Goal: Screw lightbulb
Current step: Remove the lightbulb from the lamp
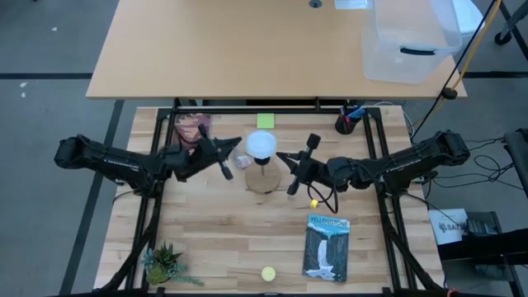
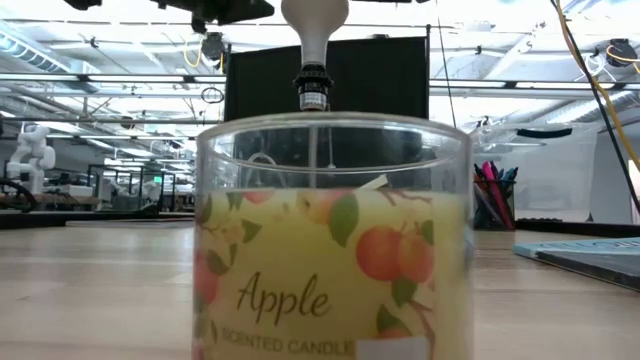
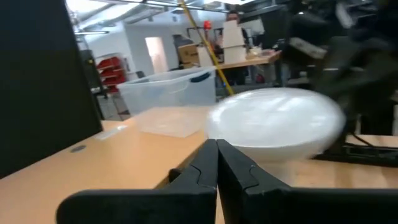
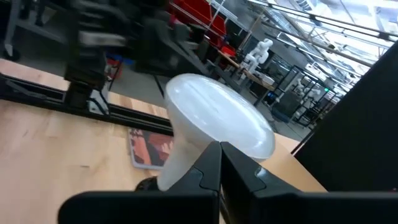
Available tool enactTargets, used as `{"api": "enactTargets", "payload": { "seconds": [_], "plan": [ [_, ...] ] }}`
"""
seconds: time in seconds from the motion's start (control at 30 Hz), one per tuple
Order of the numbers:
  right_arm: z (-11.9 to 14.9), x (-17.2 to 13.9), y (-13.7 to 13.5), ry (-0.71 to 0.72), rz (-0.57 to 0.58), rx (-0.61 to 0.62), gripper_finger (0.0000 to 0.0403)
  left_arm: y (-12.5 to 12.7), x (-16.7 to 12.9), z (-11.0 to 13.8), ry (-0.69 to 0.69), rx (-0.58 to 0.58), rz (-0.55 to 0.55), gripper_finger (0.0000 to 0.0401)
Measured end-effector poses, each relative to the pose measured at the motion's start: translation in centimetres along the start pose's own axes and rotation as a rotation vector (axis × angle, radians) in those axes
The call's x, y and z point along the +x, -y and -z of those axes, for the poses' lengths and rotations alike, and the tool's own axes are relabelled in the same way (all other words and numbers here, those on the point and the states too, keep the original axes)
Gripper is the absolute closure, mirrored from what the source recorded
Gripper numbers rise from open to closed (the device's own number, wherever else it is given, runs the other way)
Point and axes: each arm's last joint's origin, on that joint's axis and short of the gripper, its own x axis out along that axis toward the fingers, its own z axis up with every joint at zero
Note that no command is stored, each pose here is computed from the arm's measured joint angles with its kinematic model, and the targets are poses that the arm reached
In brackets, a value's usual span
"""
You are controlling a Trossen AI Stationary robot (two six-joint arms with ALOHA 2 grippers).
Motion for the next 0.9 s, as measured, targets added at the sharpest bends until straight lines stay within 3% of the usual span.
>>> {"api": "enactTargets", "payload": {
  "seconds": [0.33, 0.9],
  "plan": [
    [0.1, 0.3, 0.4, -0.001, 0.014, 0.023, 0.0403, -1.5, 1.1, 0.3, 0.03, -0.066, 0.121, 0.0401],
    [0.9, 1.4, 1.9, -0.031, 0.076, 0.018, 0.0403, 0.5, 0.2, 0.0, 0.04, -0.078, 0.245, 0.0401]
  ]
}}
